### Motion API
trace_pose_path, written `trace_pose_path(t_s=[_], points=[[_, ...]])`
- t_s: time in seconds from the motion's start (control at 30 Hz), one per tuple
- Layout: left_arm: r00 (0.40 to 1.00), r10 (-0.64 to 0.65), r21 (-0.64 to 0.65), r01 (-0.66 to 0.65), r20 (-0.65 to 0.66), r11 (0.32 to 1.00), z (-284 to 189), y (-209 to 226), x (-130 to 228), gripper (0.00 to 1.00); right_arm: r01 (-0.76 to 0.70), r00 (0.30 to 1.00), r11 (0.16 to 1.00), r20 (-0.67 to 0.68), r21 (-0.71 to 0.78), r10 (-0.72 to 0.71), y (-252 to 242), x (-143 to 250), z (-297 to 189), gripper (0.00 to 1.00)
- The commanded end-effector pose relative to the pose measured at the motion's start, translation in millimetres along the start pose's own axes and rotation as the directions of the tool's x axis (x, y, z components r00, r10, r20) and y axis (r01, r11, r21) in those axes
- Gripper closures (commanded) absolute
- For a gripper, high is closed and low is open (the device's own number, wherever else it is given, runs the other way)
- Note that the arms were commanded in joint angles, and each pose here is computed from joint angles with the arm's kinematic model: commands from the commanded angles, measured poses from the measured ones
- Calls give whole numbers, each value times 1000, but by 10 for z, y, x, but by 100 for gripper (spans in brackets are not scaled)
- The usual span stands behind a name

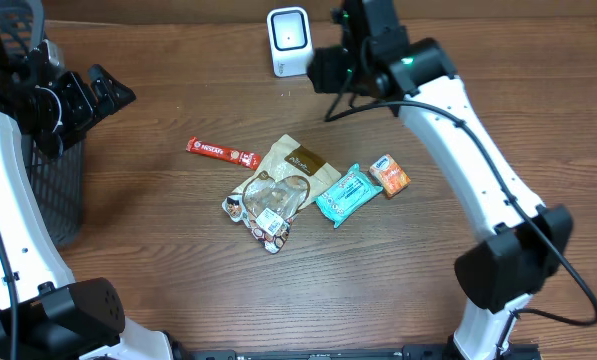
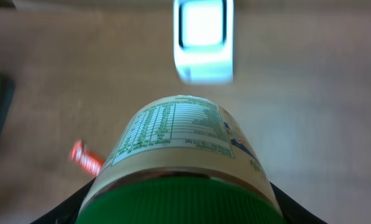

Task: Scan the item barcode
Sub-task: 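Carry the jar with the right gripper toward the white scanner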

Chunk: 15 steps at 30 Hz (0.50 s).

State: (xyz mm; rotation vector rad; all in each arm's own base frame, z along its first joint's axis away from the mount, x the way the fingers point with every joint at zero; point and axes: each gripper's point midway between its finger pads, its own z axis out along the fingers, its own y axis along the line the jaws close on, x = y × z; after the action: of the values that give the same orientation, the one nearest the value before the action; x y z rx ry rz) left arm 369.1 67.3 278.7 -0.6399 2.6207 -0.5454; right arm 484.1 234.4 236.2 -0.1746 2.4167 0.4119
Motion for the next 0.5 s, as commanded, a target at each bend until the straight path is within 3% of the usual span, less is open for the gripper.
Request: trace_pose_path(t_s=[0.0,0.27,0.47], points=[[1000,-8,-1,8,-7,1000,31,5,1,0,35,990,997,131,70,-44,-88,-319,56,96],[1000,-7,-1,7,-8,1000,31,5,2,0,157,921,985,349,69,-171,20,-786,561,96],[1000,-8,-1,8,-8,1000,31,5,2,0,165,860,985,482,51,-169,72,-992,877,96]])
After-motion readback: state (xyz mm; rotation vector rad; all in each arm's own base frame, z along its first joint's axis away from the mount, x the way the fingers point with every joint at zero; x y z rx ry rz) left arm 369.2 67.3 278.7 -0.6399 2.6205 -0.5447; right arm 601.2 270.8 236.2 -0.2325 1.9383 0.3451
